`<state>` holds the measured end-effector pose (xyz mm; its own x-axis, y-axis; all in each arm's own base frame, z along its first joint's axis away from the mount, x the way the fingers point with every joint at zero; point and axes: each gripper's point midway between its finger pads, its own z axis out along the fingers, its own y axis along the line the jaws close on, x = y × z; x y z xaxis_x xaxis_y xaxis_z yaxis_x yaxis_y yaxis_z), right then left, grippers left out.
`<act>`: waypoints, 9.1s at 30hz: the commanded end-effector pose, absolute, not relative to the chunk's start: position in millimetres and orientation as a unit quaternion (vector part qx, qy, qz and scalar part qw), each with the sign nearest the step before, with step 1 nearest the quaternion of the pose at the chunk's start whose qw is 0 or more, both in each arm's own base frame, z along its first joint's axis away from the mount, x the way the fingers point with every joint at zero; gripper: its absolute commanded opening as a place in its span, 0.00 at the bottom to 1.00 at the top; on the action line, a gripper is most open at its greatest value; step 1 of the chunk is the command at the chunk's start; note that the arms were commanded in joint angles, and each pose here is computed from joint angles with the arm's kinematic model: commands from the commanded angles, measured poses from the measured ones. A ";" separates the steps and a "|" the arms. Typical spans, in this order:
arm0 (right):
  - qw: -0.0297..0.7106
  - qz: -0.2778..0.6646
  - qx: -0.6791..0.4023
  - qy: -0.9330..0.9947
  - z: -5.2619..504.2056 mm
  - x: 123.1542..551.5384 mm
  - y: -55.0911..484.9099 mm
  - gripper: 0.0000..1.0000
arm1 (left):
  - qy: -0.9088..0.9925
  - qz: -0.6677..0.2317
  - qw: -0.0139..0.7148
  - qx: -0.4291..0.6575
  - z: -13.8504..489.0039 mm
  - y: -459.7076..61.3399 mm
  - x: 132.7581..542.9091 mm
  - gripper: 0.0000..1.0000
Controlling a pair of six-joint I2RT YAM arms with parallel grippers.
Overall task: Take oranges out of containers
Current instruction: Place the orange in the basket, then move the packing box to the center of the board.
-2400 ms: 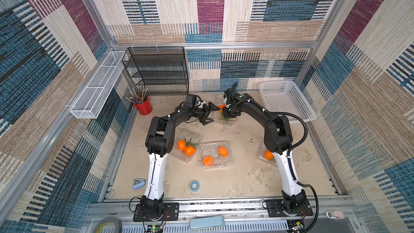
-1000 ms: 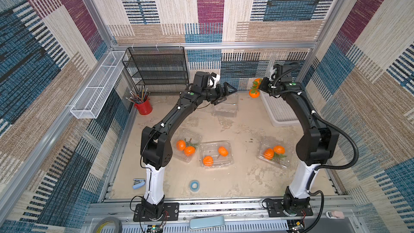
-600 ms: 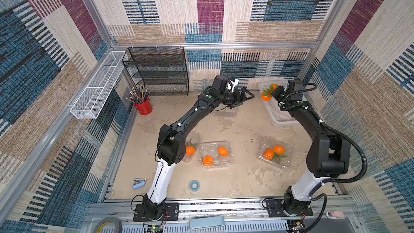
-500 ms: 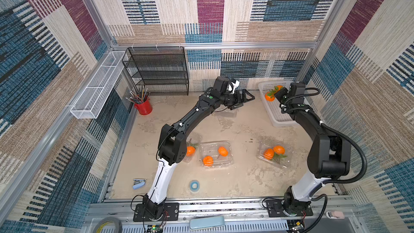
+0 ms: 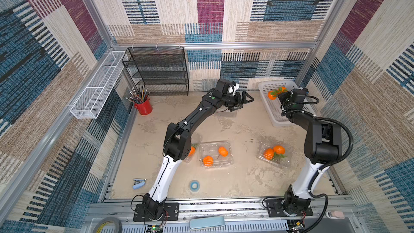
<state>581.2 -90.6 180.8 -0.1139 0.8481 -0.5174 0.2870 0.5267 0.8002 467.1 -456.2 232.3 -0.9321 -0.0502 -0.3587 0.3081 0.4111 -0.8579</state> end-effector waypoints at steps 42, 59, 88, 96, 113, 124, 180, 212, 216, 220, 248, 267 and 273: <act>0.495 0.273 0.186 0.803 239.9 576.2 21.2 0.98 | 0.867 -0.454 0.195 0.056 253.1 -362.7 463.8 0.99; 0.287 0.314 0.069 0.902 107.7 564.3 184.8 0.65 | 0.883 -0.441 0.161 -0.023 202.1 -275.2 441.1 0.99; 0.263 0.252 0.064 0.929 77.9 532.4 220.1 0.54 | 0.888 -0.426 0.163 -0.061 200.9 -237.2 447.1 0.98; 0.270 0.275 0.052 0.921 104.9 514.5 222.5 0.56 | 0.924 -0.352 0.133 -0.075 163.6 -218.6 439.6 0.92; 0.224 0.281 0.050 0.932 54.0 474.3 238.9 0.43 | 0.941 -0.320 0.086 -0.066 133.8 -221.3 442.9 0.83; 0.245 0.253 0.036 0.935 54.0 489.3 235.6 0.36 | 0.978 -0.183 0.100 -0.002 106.4 -203.1 472.1 0.65; 0.322 0.365 -0.025 0.873 166.4 448.8 249.9 0.98 | 0.988 0.036 0.151 0.004 92.4 11.4 506.7 0.06; 0.314 0.371 -0.044 0.873 181.2 429.7 253.5 0.99 | 0.966 0.124 0.209 -0.088 196.7 40.5 470.1 0.79; 0.315 0.361 -0.041 0.877 181.6 421.9 247.6 0.98 | 0.970 0.095 0.208 -0.082 208.1 8.2 442.7 0.99; 0.307 0.349 -0.043 0.884 172.6 407.1 241.9 0.98 | 0.978 0.040 0.190 -0.083 202.1 -33.4 404.1 0.99; 0.204 0.378 -0.045 0.902 98.3 269.6 269.4 0.98 | 0.940 -0.322 0.073 -0.090 111.6 -231.0 247.3 0.99; 0.219 0.400 -0.024 0.890 114.5 297.9 260.0 0.99 | 0.929 -0.358 0.068 -0.065 103.8 -305.0 294.9 1.00; 0.246 0.401 0.008 0.882 130.9 346.0 231.0 0.98 | 0.928 -0.360 0.084 -0.046 117.9 -331.5 342.9 1.00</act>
<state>338.2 230.1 121.6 -0.8723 0.2259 -0.4337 -0.1514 0.7185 0.6789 322.8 -314.9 102.8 -0.9812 -0.1757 -0.0793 -0.0870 0.7710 -0.6308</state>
